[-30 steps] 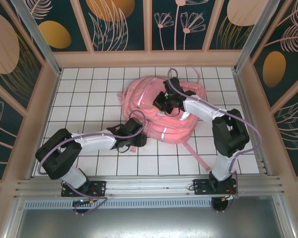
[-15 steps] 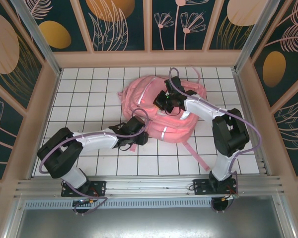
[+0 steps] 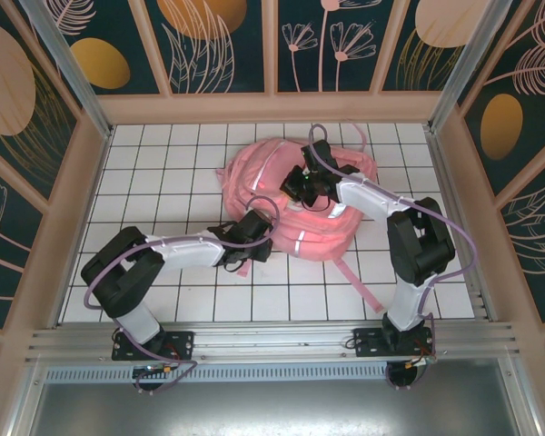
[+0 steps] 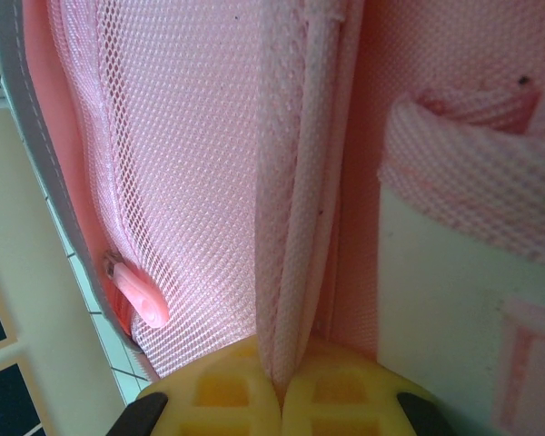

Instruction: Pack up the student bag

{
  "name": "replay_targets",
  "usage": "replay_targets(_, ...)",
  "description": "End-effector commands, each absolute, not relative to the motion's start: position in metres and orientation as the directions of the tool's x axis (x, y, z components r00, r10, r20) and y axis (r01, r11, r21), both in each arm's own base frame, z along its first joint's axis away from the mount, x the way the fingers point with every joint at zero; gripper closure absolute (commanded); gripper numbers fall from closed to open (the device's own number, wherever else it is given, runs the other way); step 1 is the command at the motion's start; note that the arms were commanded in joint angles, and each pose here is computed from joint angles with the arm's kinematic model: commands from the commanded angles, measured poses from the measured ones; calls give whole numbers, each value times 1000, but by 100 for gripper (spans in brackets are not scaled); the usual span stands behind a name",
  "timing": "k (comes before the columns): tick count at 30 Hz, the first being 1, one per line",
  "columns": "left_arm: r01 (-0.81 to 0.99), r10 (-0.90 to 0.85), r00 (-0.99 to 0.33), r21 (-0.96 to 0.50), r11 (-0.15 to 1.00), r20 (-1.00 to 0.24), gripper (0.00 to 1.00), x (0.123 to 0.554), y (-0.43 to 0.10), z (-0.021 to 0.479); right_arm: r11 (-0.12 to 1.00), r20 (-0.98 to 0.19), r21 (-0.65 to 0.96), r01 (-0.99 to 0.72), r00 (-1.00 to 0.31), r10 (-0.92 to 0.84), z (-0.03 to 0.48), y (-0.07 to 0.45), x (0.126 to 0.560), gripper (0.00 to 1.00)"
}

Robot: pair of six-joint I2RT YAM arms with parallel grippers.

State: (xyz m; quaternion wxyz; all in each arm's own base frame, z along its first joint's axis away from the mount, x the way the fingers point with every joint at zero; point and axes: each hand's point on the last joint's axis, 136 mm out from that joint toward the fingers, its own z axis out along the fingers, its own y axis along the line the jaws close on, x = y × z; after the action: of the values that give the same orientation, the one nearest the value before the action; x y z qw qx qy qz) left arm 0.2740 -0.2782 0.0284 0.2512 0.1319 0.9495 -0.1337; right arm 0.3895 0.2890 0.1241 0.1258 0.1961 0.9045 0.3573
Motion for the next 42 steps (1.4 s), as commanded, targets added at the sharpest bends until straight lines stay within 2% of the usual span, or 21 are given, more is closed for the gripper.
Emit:
replay_targets(1, 324, 189, -814, -161, 932, -549, 67, 286, -284, 36, 636, -97, 736, 231, -894, 438, 129, 297, 398, 100)
replay_targets(10, 334, 208, -819, -150, 930, -535, 91, 286, -286, 30, 636, -96, 737, 227, -897, 432, 128, 297, 395, 100)
replay_targets(16, 312, 212, -823, -109, 944, -526, 98, 284, -274, 26, 683, -146, 706, 188, -905, 400, 128, 291, 396, 100)
replay_targets(21, 289, 197, -808, -83, 954, -555, 97, 284, -262, 40, 752, -221, 648, 122, -915, 339, 124, 283, 395, 100)
replay_targets(31, 230, 185, -819, -17, 973, -544, 97, 287, -245, 32, 808, -264, 586, 60, -929, 260, 116, 274, 387, 100)
replay_targets(42, 139, 65, -870, -118, 983, -489, 96, 291, -223, 25, 826, -307, 563, -8, -930, 200, 126, 269, 379, 100)
